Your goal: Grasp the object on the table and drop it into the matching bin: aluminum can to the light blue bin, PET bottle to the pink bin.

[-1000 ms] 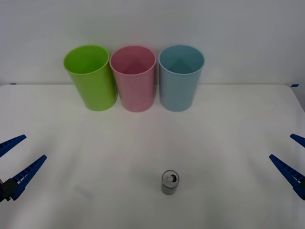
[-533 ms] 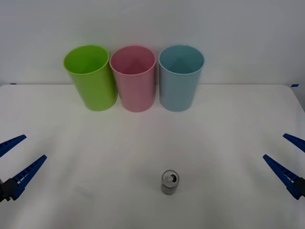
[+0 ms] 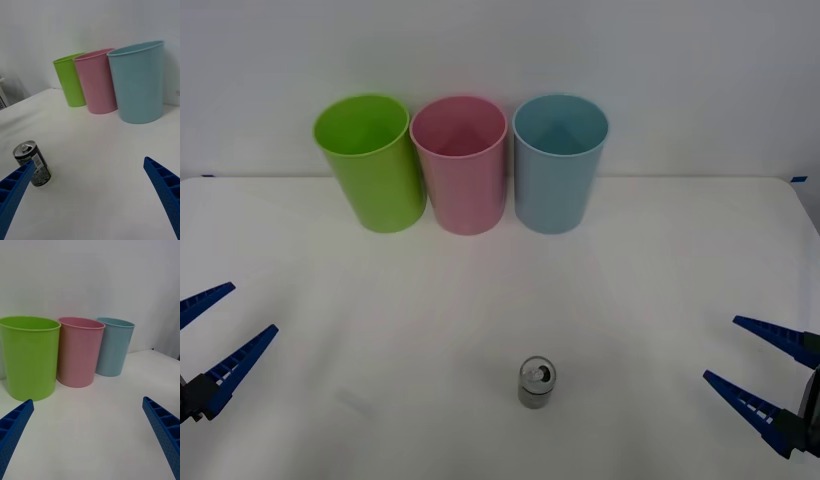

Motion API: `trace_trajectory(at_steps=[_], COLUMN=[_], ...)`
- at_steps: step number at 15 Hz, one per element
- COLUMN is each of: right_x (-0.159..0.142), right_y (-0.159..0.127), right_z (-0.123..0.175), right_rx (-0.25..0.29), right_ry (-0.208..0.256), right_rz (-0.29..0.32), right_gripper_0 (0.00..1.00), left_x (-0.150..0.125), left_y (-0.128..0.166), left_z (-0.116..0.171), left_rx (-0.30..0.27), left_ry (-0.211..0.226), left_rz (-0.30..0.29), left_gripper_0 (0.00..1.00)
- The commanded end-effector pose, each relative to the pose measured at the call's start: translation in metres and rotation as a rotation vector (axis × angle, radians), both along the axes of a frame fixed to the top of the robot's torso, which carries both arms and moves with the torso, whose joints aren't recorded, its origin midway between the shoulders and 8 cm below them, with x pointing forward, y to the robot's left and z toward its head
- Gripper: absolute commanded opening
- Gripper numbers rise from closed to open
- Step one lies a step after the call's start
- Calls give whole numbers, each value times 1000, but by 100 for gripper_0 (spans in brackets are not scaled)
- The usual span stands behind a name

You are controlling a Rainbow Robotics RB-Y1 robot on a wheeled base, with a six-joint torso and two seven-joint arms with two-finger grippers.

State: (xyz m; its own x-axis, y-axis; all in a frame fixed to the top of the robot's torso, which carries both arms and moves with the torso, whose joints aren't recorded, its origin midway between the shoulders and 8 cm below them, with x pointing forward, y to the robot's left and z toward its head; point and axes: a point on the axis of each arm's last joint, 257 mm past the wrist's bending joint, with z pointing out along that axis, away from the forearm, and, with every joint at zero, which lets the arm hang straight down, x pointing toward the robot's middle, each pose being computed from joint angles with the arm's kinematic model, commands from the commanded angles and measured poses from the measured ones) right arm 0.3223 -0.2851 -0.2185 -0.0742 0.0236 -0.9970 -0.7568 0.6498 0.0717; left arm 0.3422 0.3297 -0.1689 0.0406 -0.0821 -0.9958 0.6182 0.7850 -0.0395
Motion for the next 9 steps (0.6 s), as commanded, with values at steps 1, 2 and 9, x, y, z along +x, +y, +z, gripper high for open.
trace_trajectory(at_steps=[1, 2, 9], right_x=[-7, -9, -9], right_y=[12, 20, 68], right_z=[-15, -19, -40], right_rx=[-40, -45, -119], right_ry=[14, 14, -72], right_rz=[55, 74, 166], right_gripper_0=[100, 100, 100], left_x=[0, 0, 0], left_y=[0, 0, 0], left_z=[0, 0, 0], left_rx=[0, 0, 0], left_ry=[0, 0, 0], left_rz=[0, 0, 0], left_gripper_0=[100, 100, 100])
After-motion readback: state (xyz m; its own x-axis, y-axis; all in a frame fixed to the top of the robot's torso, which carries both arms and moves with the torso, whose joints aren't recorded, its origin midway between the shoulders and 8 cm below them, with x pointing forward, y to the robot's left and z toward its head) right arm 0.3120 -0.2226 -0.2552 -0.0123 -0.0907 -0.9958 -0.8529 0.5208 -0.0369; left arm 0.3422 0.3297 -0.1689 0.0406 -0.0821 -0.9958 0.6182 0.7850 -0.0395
